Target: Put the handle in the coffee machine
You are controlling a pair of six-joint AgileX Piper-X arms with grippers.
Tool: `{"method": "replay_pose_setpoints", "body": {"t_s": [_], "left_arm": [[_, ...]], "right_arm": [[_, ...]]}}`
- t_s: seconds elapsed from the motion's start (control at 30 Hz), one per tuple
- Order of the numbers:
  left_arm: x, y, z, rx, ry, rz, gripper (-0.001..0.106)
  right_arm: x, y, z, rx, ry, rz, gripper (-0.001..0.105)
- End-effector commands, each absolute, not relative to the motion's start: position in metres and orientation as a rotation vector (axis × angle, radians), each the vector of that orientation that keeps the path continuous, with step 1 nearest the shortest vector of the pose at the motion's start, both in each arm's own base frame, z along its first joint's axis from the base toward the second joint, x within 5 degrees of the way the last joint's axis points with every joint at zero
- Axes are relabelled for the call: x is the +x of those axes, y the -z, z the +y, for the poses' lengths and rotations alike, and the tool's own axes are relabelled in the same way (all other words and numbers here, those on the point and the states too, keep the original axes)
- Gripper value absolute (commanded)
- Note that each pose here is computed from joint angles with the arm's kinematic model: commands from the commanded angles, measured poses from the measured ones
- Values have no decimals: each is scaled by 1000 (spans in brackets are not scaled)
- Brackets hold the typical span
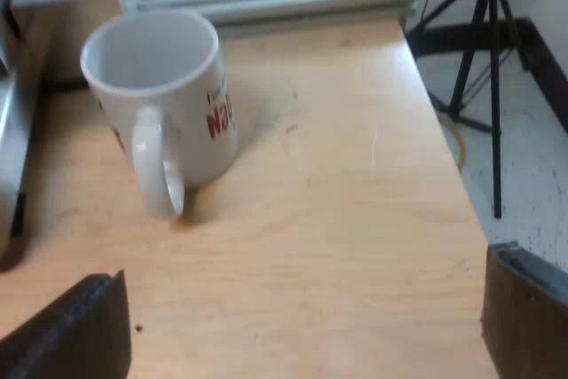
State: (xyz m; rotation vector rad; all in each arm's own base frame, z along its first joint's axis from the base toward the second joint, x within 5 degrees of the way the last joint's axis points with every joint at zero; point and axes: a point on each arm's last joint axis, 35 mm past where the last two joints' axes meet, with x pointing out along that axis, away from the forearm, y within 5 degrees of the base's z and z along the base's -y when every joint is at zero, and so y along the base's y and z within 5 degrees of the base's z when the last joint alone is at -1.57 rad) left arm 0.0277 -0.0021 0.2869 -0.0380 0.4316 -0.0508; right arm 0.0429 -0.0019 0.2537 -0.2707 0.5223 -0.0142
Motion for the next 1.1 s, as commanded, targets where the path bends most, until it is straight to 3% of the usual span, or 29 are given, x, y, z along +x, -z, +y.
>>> {"method": "replay_pose_setpoints", "body": {"t_s": [0.03,1.1], "left_arm": [[30,-290,-2,-45,40,420,57],[30,-290,-2,-48,55,420,57]], "right_arm": [[45,-248,-2,-282,14,541,81],[46,-244,-2,-280,22,560,81]]}}
